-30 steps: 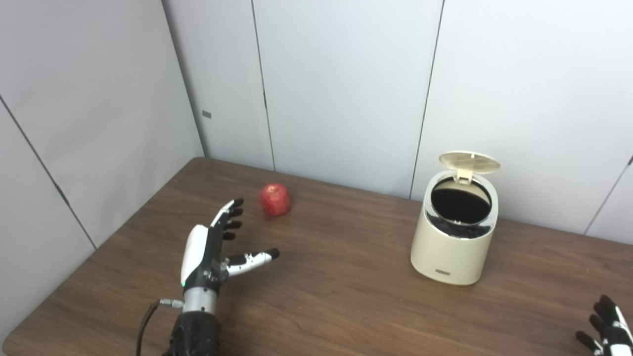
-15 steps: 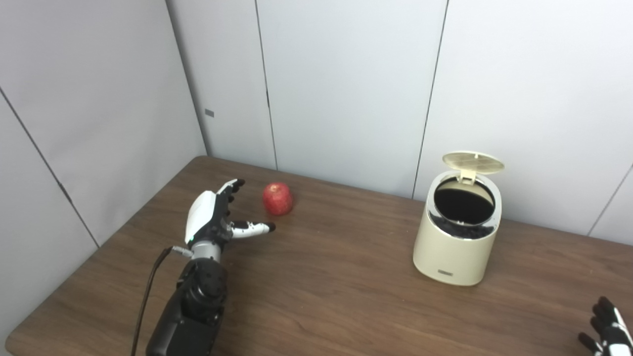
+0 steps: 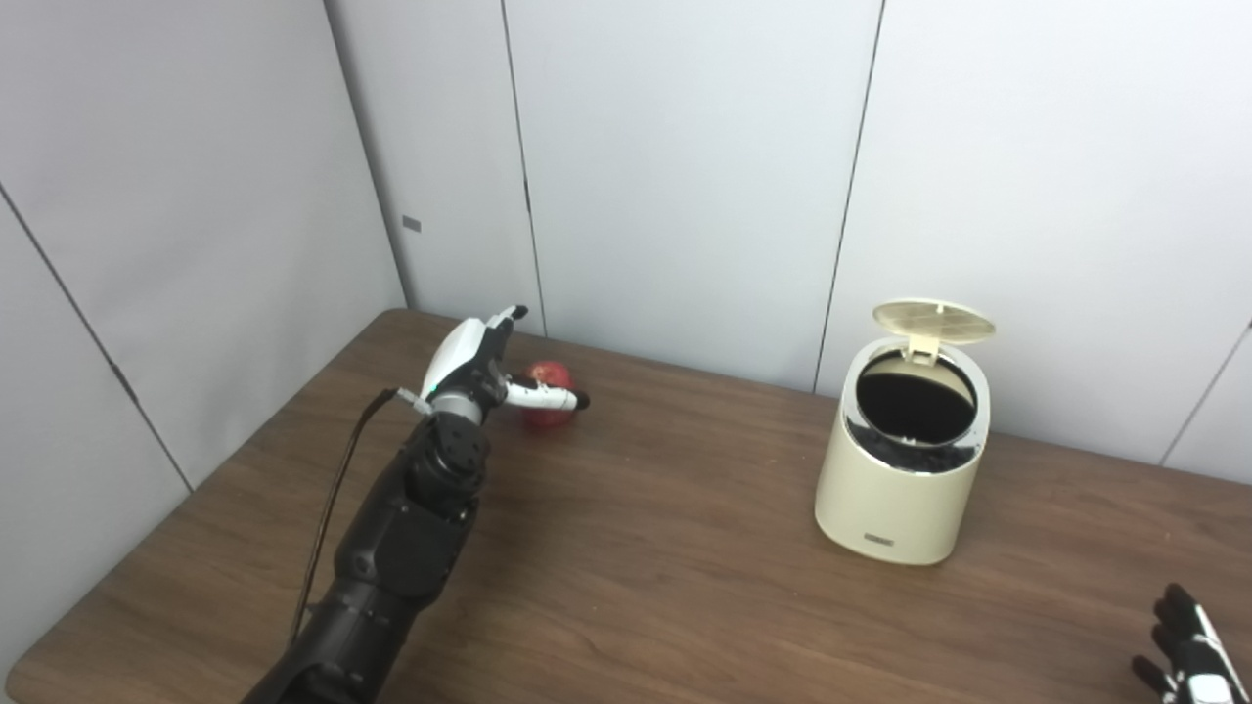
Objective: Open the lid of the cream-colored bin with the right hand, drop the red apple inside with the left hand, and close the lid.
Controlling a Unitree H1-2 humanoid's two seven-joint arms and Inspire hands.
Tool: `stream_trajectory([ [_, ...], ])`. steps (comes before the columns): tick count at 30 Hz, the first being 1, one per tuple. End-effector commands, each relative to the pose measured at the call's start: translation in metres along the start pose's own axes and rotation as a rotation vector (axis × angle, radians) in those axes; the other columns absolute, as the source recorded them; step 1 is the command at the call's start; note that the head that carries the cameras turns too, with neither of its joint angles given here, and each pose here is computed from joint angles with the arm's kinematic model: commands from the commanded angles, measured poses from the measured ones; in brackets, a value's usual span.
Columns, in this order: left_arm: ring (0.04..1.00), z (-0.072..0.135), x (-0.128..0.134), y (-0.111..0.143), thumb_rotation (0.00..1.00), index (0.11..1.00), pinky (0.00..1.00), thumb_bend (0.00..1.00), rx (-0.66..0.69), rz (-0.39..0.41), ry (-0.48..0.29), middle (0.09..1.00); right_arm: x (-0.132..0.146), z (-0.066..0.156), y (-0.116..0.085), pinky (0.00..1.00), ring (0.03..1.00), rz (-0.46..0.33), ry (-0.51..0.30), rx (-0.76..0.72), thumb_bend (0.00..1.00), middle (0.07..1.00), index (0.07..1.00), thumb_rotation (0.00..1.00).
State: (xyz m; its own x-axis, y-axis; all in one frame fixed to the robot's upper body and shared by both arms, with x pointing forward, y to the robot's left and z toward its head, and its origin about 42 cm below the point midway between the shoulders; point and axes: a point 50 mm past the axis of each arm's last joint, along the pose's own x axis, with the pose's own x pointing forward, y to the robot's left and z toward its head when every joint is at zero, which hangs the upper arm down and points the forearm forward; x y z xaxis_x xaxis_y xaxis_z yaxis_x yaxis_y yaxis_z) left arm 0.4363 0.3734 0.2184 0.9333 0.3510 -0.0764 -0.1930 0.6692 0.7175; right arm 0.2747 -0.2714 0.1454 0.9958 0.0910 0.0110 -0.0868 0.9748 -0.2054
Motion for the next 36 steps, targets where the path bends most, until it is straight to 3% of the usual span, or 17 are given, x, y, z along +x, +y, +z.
stream_trajectory([
  [1,1.000,0.020,0.013,0.026,0.21,0.995,0.88,1.00,0.037,0.070,-0.034,1.000,0.002,0.015,-0.003,0.94,1.000,0.015,-0.063,-0.021,0.33,1.000,1.000,1.00],
  [5,1.000,0.022,0.025,0.024,0.22,1.000,0.85,1.00,0.075,0.070,-0.001,1.000,0.000,0.013,-0.005,0.94,1.000,0.026,-0.068,-0.052,0.34,1.000,1.000,1.00],
  [12,0.989,0.027,0.027,0.018,0.22,0.938,0.80,1.00,0.143,0.063,-0.014,1.000,-0.001,0.011,-0.006,0.95,1.000,0.032,-0.057,-0.061,0.38,1.000,1.000,1.00],
  [18,0.949,0.028,0.035,0.017,0.18,0.908,0.76,0.99,0.285,-0.004,-0.005,0.977,0.000,0.009,-0.006,0.94,1.000,0.032,-0.068,-0.043,0.35,0.999,1.000,1.00],
  [25,0.884,0.037,0.039,0.017,0.15,0.863,0.67,0.97,0.252,-0.063,-0.006,0.950,0.001,0.004,-0.007,0.92,0.982,0.033,-0.080,-0.058,0.35,0.972,0.979,1.00],
  [29,0.859,0.039,0.043,0.015,0.15,0.828,0.68,0.95,0.307,-0.083,0.003,0.918,0.002,0.002,-0.007,0.88,0.971,0.029,-0.086,-0.056,0.40,0.964,0.982,1.00],
  [32,0.806,0.039,0.046,0.013,0.14,0.811,0.63,0.91,0.336,-0.098,0.016,0.891,0.002,-0.001,-0.008,0.88,0.965,0.034,-0.090,-0.045,0.39,0.961,0.975,1.00],
  [36,0.745,0.041,0.049,0.009,0.06,0.773,0.59,0.85,0.288,-0.094,0.022,0.832,0.003,-0.004,-0.008,0.86,0.952,0.039,-0.084,-0.052,0.37,0.953,0.963,1.00],
])
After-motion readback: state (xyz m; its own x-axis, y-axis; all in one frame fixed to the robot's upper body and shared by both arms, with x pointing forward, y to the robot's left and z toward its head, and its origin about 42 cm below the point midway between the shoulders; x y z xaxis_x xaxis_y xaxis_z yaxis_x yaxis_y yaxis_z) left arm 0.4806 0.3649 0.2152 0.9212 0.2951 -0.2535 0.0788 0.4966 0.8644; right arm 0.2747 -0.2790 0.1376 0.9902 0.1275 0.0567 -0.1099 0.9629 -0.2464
